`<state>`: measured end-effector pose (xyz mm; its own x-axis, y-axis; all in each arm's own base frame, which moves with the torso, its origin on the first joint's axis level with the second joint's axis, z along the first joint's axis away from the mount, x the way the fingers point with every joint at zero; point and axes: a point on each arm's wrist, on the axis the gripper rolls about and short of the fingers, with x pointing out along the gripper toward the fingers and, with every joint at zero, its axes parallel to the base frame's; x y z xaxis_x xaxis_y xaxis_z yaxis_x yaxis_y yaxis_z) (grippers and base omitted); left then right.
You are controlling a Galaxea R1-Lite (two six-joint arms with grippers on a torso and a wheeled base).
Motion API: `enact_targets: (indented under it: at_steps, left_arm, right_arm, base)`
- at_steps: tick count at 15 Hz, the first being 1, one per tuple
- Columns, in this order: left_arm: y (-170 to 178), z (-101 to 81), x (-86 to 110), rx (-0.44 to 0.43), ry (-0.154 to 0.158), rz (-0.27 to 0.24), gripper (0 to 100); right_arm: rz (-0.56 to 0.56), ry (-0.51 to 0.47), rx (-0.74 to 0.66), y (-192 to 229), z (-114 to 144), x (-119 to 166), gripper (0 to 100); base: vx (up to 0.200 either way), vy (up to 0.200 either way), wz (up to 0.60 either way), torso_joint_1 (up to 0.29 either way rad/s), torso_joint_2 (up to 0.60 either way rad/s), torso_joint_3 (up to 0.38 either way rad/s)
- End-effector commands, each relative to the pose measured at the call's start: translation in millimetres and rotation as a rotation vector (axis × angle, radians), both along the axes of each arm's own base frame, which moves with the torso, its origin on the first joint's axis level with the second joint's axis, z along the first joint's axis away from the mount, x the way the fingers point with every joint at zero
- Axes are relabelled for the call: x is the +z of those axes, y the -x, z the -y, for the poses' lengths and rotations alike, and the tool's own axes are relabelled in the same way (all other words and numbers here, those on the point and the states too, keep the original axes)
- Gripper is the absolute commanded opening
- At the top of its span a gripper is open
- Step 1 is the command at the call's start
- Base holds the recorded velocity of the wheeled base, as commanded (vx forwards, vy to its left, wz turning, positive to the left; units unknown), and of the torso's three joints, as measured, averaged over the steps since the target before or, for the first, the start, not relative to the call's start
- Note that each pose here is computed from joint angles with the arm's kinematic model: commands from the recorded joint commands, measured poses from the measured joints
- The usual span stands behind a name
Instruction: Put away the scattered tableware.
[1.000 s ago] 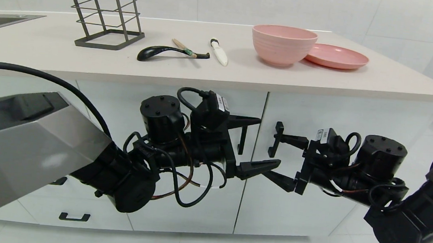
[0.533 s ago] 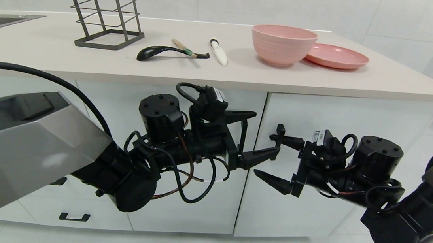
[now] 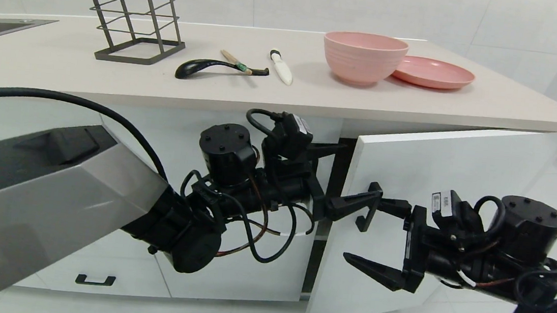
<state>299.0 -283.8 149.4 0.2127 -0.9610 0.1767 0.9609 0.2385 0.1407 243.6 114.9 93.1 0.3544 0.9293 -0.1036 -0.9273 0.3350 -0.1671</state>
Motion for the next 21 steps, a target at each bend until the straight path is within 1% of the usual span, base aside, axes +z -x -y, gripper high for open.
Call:
enact_targets:
  at_steps: [1,3,4,5,6,7,8,14,16,17,19,21]
  left_arm:
    - [7.9,23.9,-3.0,-0.059,0.012,0.013,100]
    - [16.8,45.8,-2.7,-0.102,0.033,0.031,100]
    - [21.4,52.6,-1.6,-0.118,0.041,0.034,100]
    - [30.5,60.4,-1.1,-0.148,0.049,0.019,100]
    - [34.4,62.9,0.4,-0.160,0.062,0.016,100]
    - [36.0,64.3,0.1,-0.167,0.069,0.012,100]
    - [35.6,64.7,-1.7,-0.167,0.068,0.009,100]
    - [33.4,63.1,-1.5,-0.160,0.070,0.009,100]
    - [25.7,60.8,-3.0,-0.082,0.091,-0.040,100]
    - [18.1,58.5,-2.8,-0.050,0.105,-0.054,100]
    - [13.9,56.9,-3.1,-0.032,0.109,-0.055,100]
    - [13.6,57.1,-5.7,-0.030,0.105,-0.059,100]
  right_arm:
    - [0.009,-0.002,-0.001,20.5,9.1,8.3,100]
    - [0.005,0.013,-0.006,25.3,12.6,5.0,100]
    - [0.003,0.016,-0.017,25.6,15.5,4.6,100]
    - [0.004,0.020,-0.038,23.7,20.3,3.8,100]
    - [0.007,0.020,-0.059,20.9,25.1,4.0,100]
    - [0.012,0.023,-0.086,18.2,30.8,3.8,100]
    - [0.009,0.027,-0.105,15.7,35.5,2.0,100]
    - [-0.021,0.037,-0.146,11.7,44.8,-5.1,100]
    - [-0.002,0.032,-0.178,24.7,54.9,3.3,100]
    - [0.016,0.026,-0.196,34.3,60.5,9.6,100]
    - [0.086,0.007,-0.229,57.7,70.7,26.7,100]
    - [0.162,-0.015,-0.239,88.9,76.3,40.3,100]
  base:
    - [0.000,0.000,0.00,0.000,0.00,0.000]
    - [0.000,0.000,0.00,0.000,0.00,0.000]
    - [0.000,0.000,0.00,0.000,0.00,0.000]
    - [0.000,0.000,0.00,0.000,0.00,0.000]
    - [0.000,0.000,0.00,0.000,0.00,0.000]
    - [0.000,0.000,0.00,0.000,0.00,0.000]
    - [0.000,0.000,0.00,0.000,0.00,0.000]
    - [0.000,0.000,0.00,0.000,0.00,0.000]
    - [0.000,0.000,0.00,0.000,0.00,0.000]
    - [0.000,0.000,0.00,0.000,0.00,0.000]
    - [0.000,0.000,0.00,0.000,0.00,0.000]
    - [0.000,0.000,0.00,0.000,0.00,0.000]
